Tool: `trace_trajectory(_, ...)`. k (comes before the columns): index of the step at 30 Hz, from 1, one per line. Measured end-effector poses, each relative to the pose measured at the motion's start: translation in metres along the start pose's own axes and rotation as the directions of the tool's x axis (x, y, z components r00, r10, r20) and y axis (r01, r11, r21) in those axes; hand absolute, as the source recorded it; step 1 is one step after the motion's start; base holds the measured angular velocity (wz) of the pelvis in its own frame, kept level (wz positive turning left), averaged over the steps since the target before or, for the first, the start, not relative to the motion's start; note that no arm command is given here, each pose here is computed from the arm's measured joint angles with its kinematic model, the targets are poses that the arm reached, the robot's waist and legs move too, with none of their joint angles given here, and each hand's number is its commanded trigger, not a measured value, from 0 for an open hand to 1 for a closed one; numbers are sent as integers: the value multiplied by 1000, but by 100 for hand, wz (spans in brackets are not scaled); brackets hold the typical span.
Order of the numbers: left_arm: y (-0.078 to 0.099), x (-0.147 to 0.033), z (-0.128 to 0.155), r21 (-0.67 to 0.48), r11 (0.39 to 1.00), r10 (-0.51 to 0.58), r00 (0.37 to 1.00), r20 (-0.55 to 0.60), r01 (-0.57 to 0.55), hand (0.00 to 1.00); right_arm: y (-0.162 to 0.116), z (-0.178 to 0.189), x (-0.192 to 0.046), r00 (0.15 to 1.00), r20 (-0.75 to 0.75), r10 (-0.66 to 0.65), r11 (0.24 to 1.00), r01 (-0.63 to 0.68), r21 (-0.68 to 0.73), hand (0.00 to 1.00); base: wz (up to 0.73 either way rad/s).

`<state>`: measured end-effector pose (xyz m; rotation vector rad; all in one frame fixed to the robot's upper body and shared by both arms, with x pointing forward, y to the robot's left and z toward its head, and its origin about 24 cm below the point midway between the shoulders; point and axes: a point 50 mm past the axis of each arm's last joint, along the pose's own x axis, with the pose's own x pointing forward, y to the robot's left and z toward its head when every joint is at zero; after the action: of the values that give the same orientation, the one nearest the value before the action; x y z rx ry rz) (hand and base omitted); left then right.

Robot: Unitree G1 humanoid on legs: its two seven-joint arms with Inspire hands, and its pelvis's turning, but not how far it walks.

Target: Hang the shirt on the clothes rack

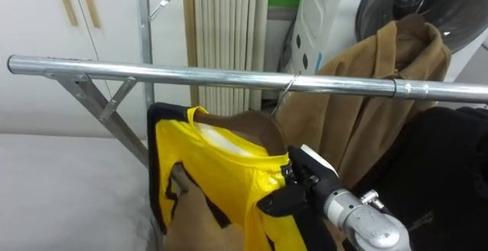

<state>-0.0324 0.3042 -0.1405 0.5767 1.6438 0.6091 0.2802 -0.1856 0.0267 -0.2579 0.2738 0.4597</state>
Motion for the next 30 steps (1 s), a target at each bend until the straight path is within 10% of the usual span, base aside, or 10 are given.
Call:
trace_trajectory(13, 0, 0, 0, 4, 1000, 9, 1000, -5, -9, 0, -5, -23, 1, 994, -105, -37, 999, 38, 9, 100, 2)
trace_trajectory(14, 0, 0, 0, 4, 1000, 8, 1000, -6, -8, 0, -6, -26, 1, 992, -119, -44, 999, 45, 4, 91, 0)
trace_trajectory(16, 0, 0, 0, 4, 1000, 8, 1000, -6, -8, 0, -8, -29, 2, 989, -138, -56, 998, 57, 3, 29, 0)
trace_trajectory(18, 0, 0, 0, 4, 1000, 8, 1000, -6, -8, 0, -10, -30, 3, 987, -143, -68, 998, 69, 2, 0, 2)
trace_trajectory(30, 0, 0, 0, 4, 1000, 10, 1000, -5, -10, 0, -15, -38, 3, 977, -182, -109, 994, 111, -2, 0, 2)
